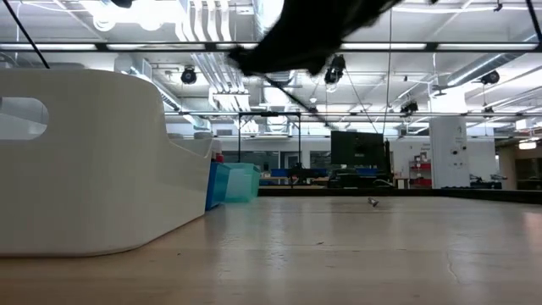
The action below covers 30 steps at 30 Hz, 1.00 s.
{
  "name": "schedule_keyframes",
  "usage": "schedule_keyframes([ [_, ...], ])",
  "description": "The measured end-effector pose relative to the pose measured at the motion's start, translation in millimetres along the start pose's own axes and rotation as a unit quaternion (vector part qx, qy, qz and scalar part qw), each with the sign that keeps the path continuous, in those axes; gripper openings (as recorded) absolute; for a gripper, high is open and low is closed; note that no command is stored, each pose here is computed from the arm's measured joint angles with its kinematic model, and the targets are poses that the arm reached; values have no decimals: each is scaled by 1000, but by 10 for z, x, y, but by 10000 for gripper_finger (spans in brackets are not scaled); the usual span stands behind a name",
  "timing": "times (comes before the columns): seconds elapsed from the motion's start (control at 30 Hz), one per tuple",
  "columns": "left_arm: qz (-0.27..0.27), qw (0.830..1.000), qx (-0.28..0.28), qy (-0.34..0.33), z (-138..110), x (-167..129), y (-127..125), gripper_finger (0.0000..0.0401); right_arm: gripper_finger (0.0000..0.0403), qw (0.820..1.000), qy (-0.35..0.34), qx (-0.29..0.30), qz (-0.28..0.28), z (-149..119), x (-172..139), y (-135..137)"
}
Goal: Pick & Place Paint Supplies
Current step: Put the black brow brush into the white bin
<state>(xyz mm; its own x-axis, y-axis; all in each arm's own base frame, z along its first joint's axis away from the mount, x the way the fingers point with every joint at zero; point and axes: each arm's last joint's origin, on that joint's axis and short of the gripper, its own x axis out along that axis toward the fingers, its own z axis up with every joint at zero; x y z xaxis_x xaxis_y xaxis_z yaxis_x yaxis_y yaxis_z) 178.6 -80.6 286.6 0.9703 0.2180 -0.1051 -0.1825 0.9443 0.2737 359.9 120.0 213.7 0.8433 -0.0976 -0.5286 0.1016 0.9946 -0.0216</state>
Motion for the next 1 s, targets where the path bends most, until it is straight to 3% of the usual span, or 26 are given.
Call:
schedule_keyframes([
  [0.2, 0, 1000, 2, 3, -6, 0, -1, 266, 13, 976, -37, -187, 107, 191, 430, 133],
  [0.4, -1, 1000, 4, 4, -8, 0, -1, 266, 13, 914, -83, -345, 197, 309, 700, 295],
  [0.57, -1, 1000, 7, 7, -15, 0, -3, 266, 13, 896, -115, -366, 224, 448, 804, 395],
  [0.8, -1, 1000, 8, 8, -18, 0, -3, 266, 13, 887, -134, -375, 233, 533, 934, 458],
  [1.0, -2, 1000, 9, 9, -21, -1, -4, 266, 13, 885, -123, -387, 227, 473, 1029, 358],
])
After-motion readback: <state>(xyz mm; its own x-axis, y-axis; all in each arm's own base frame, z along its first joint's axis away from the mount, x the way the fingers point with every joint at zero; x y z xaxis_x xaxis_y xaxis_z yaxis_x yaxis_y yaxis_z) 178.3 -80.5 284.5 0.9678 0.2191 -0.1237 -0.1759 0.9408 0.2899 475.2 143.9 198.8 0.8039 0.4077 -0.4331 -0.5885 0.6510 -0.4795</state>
